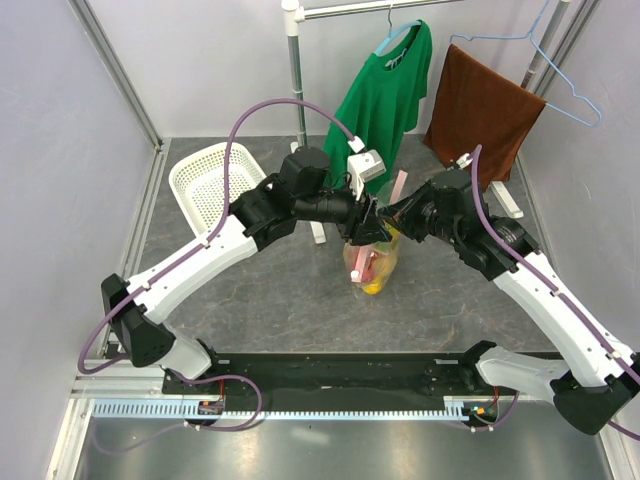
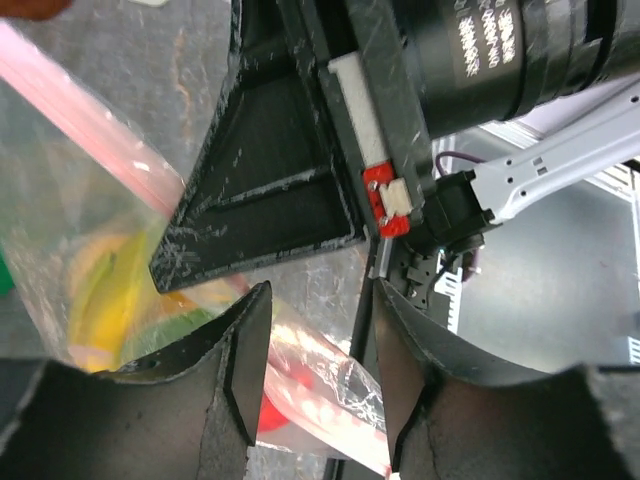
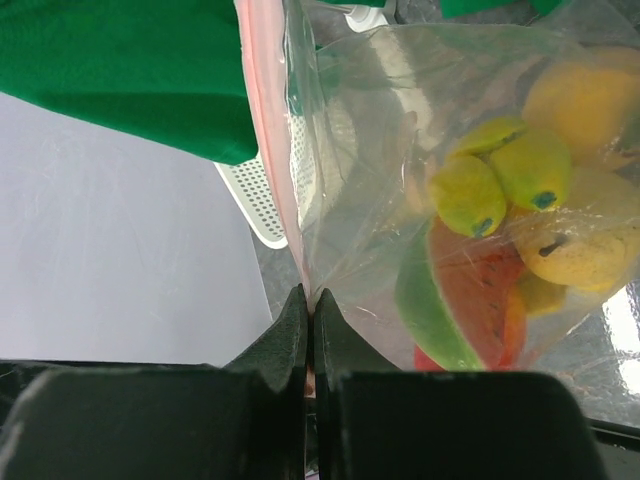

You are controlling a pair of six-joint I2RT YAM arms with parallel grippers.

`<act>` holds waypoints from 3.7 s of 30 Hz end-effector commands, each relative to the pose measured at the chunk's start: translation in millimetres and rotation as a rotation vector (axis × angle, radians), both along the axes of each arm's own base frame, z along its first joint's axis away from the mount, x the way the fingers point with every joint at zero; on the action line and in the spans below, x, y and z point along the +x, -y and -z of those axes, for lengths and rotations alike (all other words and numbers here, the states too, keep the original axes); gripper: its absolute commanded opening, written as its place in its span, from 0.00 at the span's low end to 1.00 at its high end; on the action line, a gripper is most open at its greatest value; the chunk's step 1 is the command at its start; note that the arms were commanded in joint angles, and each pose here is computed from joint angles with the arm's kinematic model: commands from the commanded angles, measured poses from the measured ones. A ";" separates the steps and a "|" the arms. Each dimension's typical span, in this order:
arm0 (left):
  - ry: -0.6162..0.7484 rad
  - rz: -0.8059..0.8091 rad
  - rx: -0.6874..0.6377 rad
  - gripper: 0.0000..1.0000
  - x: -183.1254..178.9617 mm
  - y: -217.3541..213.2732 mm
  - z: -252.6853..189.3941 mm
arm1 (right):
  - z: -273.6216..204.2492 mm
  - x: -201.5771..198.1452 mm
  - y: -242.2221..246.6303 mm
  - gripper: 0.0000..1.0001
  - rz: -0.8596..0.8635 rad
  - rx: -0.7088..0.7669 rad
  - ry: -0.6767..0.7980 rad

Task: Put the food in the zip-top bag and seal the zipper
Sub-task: Zip the zipper food storage bag at the center of the board, then place the zipper food storage bag at the center of the board, then reset both arms

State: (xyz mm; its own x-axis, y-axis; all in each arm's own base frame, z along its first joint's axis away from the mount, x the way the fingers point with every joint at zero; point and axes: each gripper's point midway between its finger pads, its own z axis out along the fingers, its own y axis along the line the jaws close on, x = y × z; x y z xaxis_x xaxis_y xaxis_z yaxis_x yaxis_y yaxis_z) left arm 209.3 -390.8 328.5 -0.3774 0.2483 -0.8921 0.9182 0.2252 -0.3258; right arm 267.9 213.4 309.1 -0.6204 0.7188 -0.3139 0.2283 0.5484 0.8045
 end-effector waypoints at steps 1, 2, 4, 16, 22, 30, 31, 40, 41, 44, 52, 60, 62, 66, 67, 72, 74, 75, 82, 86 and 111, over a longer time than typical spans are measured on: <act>0.109 -0.058 0.011 0.50 19.5 1.5 -12.4 | -18.8 -0.6 0.7 0.00 0.014 0.059 0.046; 0.114 -0.065 0.015 0.50 20.8 0.6 -11.8 | -19.2 -0.7 1.7 0.00 0.018 0.060 0.049; 0.134 -0.076 0.027 0.50 23.5 -1.8 -11.3 | -16.8 -0.6 5.3 0.00 0.031 0.049 0.050; 0.111 -0.008 0.078 0.43 10.4 12.5 7.5 | -17.8 -1.2 3.1 0.00 0.031 0.072 0.041; 0.103 -0.025 0.093 0.25 15.7 14.1 14.5 | -18.2 -5.0 6.4 0.00 0.028 0.067 0.051; 0.105 -0.018 0.124 0.02 15.8 7.0 22.0 | -20.2 -12.2 13.3 0.00 0.018 0.058 0.079; 0.105 -0.013 0.120 0.02 14.5 6.9 20.9 | -21.7 -12.3 14.7 0.00 0.020 0.055 0.087; 0.264 0.075 0.057 0.02 10.7 2.3 -21.1 | -41.5 -8.8 46.5 0.76 0.010 -0.169 0.325; 0.282 0.084 0.069 0.02 11.0 0.1 -21.8 | -46.0 -9.8 49.9 0.82 -0.003 -0.202 0.364; 0.360 0.120 0.081 0.02 13.8 -2.2 -30.5 | -70.0 -18.0 51.4 0.98 -0.123 -0.322 0.540; 0.543 0.108 0.145 0.02 57.2 8.0 -44.2 | -129.1 -23.6 55.1 0.98 -0.219 -0.465 0.715; 0.672 0.055 0.168 0.02 114.1 17.7 -52.1 | -196.6 -11.3 63.6 0.98 -0.122 -0.475 0.838; 0.730 0.072 0.149 0.02 122.9 20.7 -61.3 | -203.7 -7.6 69.0 0.98 -0.067 -0.442 0.824; 0.830 0.159 0.120 0.02 118.9 23.2 -69.7 | -200.7 -4.9 71.8 0.98 -0.018 -0.367 0.782; 0.833 0.177 0.115 0.02 115.9 23.8 -68.0 | -199.6 -3.0 74.2 0.98 -0.002 -0.365 0.773; 0.820 0.328 0.121 0.02 79.5 28.3 -34.4 | -207.5 0.5 80.7 0.98 0.036 -0.343 0.776; 0.742 0.364 0.182 0.02 66.9 28.5 7.0 | -206.9 2.1 80.3 0.98 0.035 -0.343 0.773; 0.682 0.372 0.188 0.02 52.8 29.4 16.5 | -205.6 2.0 78.3 0.98 0.020 -0.349 0.776; 0.382 0.518 0.304 0.02 -40.1 0.2 128.4 | -165.4 -5.6 58.2 0.98 -0.164 -0.409 0.767; 0.300 0.527 0.364 0.02 -58.9 -11.8 169.7 | -121.6 -17.8 56.5 0.98 -0.285 -0.507 0.780; 0.315 -0.379 0.110 1.00 46.5 -202.1 -55.3 | -17.7 -41.2 80.1 0.98 -0.556 -0.778 0.612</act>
